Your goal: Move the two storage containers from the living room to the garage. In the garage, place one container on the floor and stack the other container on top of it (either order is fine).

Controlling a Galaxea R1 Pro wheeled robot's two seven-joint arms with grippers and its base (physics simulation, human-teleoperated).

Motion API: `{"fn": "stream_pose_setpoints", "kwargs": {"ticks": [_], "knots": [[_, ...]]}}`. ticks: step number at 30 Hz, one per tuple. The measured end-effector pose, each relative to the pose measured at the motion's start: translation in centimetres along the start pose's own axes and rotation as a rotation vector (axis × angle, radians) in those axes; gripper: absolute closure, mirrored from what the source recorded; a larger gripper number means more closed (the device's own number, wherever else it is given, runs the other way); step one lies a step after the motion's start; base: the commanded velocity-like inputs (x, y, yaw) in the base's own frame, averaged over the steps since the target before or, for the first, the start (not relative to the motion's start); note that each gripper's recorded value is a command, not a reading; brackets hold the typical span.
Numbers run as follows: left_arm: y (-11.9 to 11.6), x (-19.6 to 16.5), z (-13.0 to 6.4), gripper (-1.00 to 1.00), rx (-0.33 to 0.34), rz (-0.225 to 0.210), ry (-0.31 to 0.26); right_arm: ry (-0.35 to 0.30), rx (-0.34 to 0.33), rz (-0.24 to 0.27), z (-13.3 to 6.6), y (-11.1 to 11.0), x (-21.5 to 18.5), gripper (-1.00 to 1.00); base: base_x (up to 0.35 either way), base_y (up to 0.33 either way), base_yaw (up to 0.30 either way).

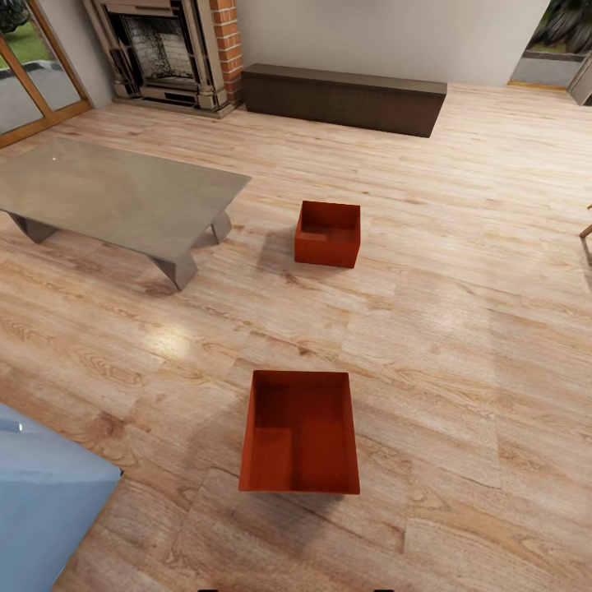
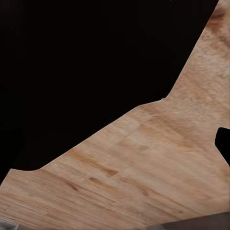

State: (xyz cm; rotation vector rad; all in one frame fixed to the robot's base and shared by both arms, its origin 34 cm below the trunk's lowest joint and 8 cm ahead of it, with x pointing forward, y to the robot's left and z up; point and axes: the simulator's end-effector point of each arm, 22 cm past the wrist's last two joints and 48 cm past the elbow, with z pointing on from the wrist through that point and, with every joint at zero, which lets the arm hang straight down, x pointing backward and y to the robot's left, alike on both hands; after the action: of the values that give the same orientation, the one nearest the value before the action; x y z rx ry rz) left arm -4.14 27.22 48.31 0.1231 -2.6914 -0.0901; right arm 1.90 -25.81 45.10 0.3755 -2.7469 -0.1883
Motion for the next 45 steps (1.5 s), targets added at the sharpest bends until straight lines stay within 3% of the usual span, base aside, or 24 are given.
{"fn": "stream_pose_setpoints", "kwargs": {"ticks": [14,20,24,25,31,34,40,43,45], "knots": [[0.0,0.0,0.0,-1.00,0.000,-0.003,-0.001,-0.003,0.010,0.002,0.0,0.0,-0.1,-1.00,0.000,0.000,0.000],[-3.0,-0.8,-0.1,-1.00,0.041,-0.012,-0.019,-0.018,0.035,-0.011,0.0,-0.8,-0.8,-1.00,0.000,0.000,0.000],[-3.9,-6.3,-0.2,-1.00,0.059,-0.014,-0.128,-0.103,0.019,-0.014,0.2,-0.1,-5.2,-1.00,0.000,0.000,0.000],[-4.0,-9.4,-0.5,-1.00,0.065,-0.014,-0.190,-0.140,0.014,-0.015,0.1,0.3,-6.9,-1.00,0.000,0.000,0.000],[-5.1,-22.2,-4.2,-1.00,0.089,-0.022,-0.402,-0.212,0.049,-0.006,-0.4,-0.8,-13.8,-1.00,0.000,0.000,0.000],[-4.6,-28.7,-8.2,-1.00,0.050,-0.028,-0.443,-0.265,0.048,-0.011,-1.7,-1.2,-21.2,-1.00,0.000,0.000,0.000],[-4.4,-32.9,-11.4,-1.00,0.037,-0.020,-0.454,-0.348,0.059,0.014,-4.9,-3.7,-30.0,-1.00,0.000,0.000,0.000],[-4.8,-38.5,-14.0,-1.00,0.044,-0.025,-0.522,-0.411,0.062,0.066,-8.3,-6.0,-37.6,-1.00,0.000,0.000,0.000],[-5.1,-41.5,-15.5,-1.00,0.048,-0.028,-0.565,-0.434,0.068,0.070,-9.6,-6.7,-40.0,-1.00,0.000,0.000,0.000]]}}
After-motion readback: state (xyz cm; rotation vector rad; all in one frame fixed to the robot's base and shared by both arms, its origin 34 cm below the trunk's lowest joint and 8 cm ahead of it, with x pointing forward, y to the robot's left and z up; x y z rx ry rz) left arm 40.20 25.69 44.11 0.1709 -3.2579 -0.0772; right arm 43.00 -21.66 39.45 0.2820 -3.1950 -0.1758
